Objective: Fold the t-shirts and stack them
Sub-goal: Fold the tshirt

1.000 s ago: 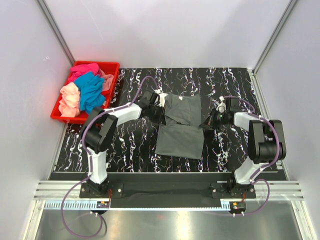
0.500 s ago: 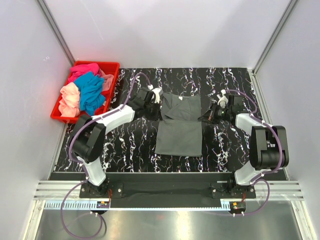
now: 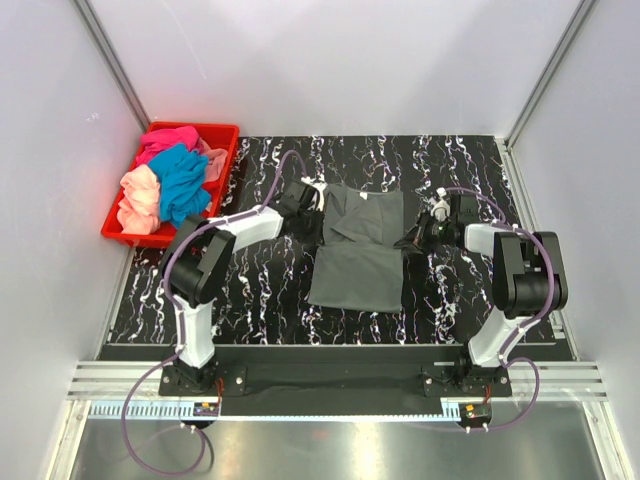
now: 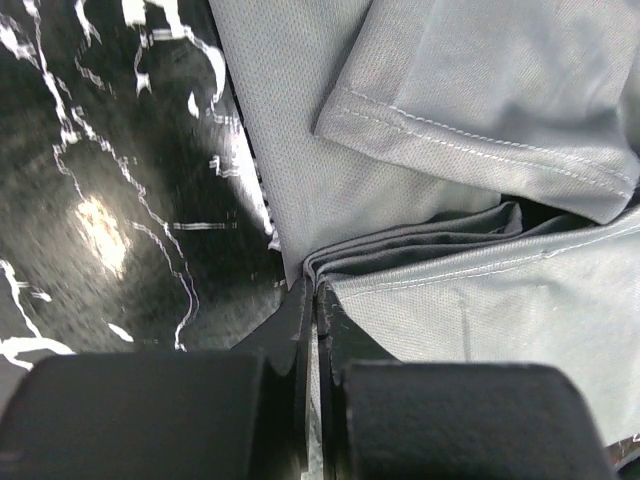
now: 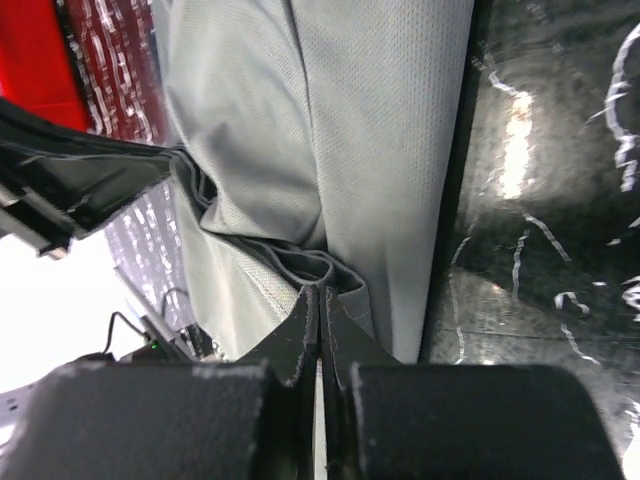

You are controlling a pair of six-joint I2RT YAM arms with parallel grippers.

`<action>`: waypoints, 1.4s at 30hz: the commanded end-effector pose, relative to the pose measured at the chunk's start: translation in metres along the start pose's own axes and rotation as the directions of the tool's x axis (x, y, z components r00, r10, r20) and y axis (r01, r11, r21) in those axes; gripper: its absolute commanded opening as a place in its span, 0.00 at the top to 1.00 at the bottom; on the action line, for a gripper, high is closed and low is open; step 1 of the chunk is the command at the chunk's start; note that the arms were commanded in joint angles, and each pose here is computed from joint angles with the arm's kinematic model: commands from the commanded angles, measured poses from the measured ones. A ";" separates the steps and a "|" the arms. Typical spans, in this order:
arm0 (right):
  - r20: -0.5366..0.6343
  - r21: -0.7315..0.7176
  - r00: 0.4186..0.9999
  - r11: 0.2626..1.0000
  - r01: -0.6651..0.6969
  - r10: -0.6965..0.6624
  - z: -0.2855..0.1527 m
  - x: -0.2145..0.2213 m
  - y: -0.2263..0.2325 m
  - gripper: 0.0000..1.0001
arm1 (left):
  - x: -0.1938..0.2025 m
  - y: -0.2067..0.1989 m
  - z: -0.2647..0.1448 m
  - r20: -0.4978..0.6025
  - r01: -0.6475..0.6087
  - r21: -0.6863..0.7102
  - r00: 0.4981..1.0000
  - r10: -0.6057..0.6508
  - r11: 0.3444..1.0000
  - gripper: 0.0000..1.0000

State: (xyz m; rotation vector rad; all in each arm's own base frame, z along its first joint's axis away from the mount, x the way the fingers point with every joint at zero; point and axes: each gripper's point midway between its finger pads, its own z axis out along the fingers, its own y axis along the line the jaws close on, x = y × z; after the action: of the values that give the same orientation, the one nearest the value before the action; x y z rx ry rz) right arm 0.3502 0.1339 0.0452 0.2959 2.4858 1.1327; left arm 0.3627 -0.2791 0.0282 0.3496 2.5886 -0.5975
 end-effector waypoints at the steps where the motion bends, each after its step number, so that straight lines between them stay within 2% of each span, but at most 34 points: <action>1: 0.033 0.041 0.998 0.998 0.052 -0.054 0.000 -0.019 0.002 0.99 | -0.029 -0.003 -0.005 0.074 -0.027 -0.002 0.997 0.027 1.000 0.99; 4: 0.035 0.081 0.998 0.996 0.047 -0.050 0.000 -0.022 -0.005 0.99 | -0.031 -0.006 -0.005 0.083 -0.031 0.014 0.996 0.030 0.999 0.93; 5: 0.029 0.093 0.999 0.995 0.042 -0.045 0.001 -0.020 -0.009 0.98 | -0.033 -0.008 -0.006 0.083 -0.032 0.017 0.996 0.030 0.999 0.80; 7: 0.033 0.145 0.999 0.989 0.029 -0.034 0.000 -0.023 -0.016 0.92 | -0.033 -0.008 -0.008 0.074 -0.032 0.012 0.997 0.031 0.999 0.63; 8: 0.039 0.168 0.999 0.986 0.019 -0.026 -0.003 -0.024 -0.017 0.81 | -0.034 -0.008 -0.011 0.077 -0.036 0.010 0.996 0.035 0.999 0.53; 11: 0.072 0.225 0.997 0.974 -0.007 -0.009 -0.020 -0.030 -0.010 0.60 | -0.040 -0.012 -0.030 0.112 -0.054 0.008 0.992 0.053 0.998 0.39; 14: 0.101 0.256 0.995 0.966 -0.030 0.004 -0.048 -0.028 0.011 0.55 | -0.051 -0.017 -0.061 0.151 -0.066 -0.012 0.986 0.067 0.998 0.37; 15: 0.098 0.311 0.995 0.949 -0.053 0.024 -0.059 -0.020 0.008 0.48 | -0.053 -0.019 -0.069 0.160 -0.050 -0.018 0.986 0.053 0.999 0.37; 16: 0.109 0.327 0.994 0.944 -0.050 0.015 -0.068 -0.021 0.012 0.47 | -0.049 -0.017 -0.076 0.142 -0.039 -0.034 0.989 0.043 0.999 0.37; 18: 0.109 0.321 0.994 0.946 -0.038 0.003 -0.086 -0.012 0.027 0.48 | -0.046 -0.020 -0.091 0.152 -0.024 -0.033 0.988 0.029 0.999 0.37; 20: 0.094 0.245 0.996 0.969 -0.015 -0.009 -0.093 -0.001 0.051 0.52 | -0.041 -0.030 -0.099 0.161 -0.026 0.016 0.987 0.023 1.000 0.37; 21: 0.061 0.173 0.998 0.985 -0.008 -0.003 -0.091 0.010 0.065 0.56 | -0.037 -0.038 -0.108 0.175 -0.024 0.046 0.984 0.016 0.999 0.37; 22: 0.035 0.163 0.999 0.986 -0.020 0.015 -0.087 0.024 0.064 0.70 | -0.026 -0.039 -0.105 0.168 -0.019 0.067 0.986 0.008 0.998 0.39; 26: -0.044 0.064 0.998 0.998 -0.030 0.033 -0.075 0.071 0.078 0.83 | 0.012 -0.068 -0.106 0.113 0.004 0.270 0.993 -0.035 0.963 0.42; 27: -0.045 -0.021 0.999 1.000 -0.014 0.013 -0.071 0.072 0.089 0.84 | 0.021 -0.073 -0.104 0.100 0.022 0.288 0.994 -0.053 0.957 0.42; 28: -0.074 -0.036 0.995 0.997 -0.065 0.062 -0.066 0.086 0.082 0.85 | 0.022 -0.078 -0.105 0.121 0.013 0.318 0.991 -0.054 0.948 0.42; 30: -0.099 -0.087 0.992 0.993 -0.081 0.072 -0.059 0.099 0.077 0.85 | 0.049 -0.075 -0.095 0.073 0.049 0.324 0.994 -0.077 0.945 0.42; 35: -0.127 -0.030 0.981 0.988 -0.154 0.149 -0.049 0.121 0.048 0.86 | 0.078 -0.060 -0.073 0.032 0.090 0.275 0.994 -0.102 0.957 0.43; 39: -0.069 0.161 0.973 0.965 -0.206 0.219 -0.048 0.129 0.011 0.86 | 0.095 -0.039 -0.060 0.006 0.120 0.182 0.992 -0.123 0.976 0.43; 42: -0.037 0.220 0.968 0.947 -0.233 0.247 -0.049 0.130 -0.002 0.86 | 0.103 -0.031 -0.054 -0.004 0.127 0.150 0.992 -0.128 0.981 0.43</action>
State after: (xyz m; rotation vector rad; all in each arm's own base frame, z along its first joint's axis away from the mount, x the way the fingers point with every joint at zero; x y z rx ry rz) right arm 0.2068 0.1559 0.0473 0.5671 2.7013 1.0947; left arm 0.2316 -0.2661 0.0364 0.2612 2.6257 -0.8686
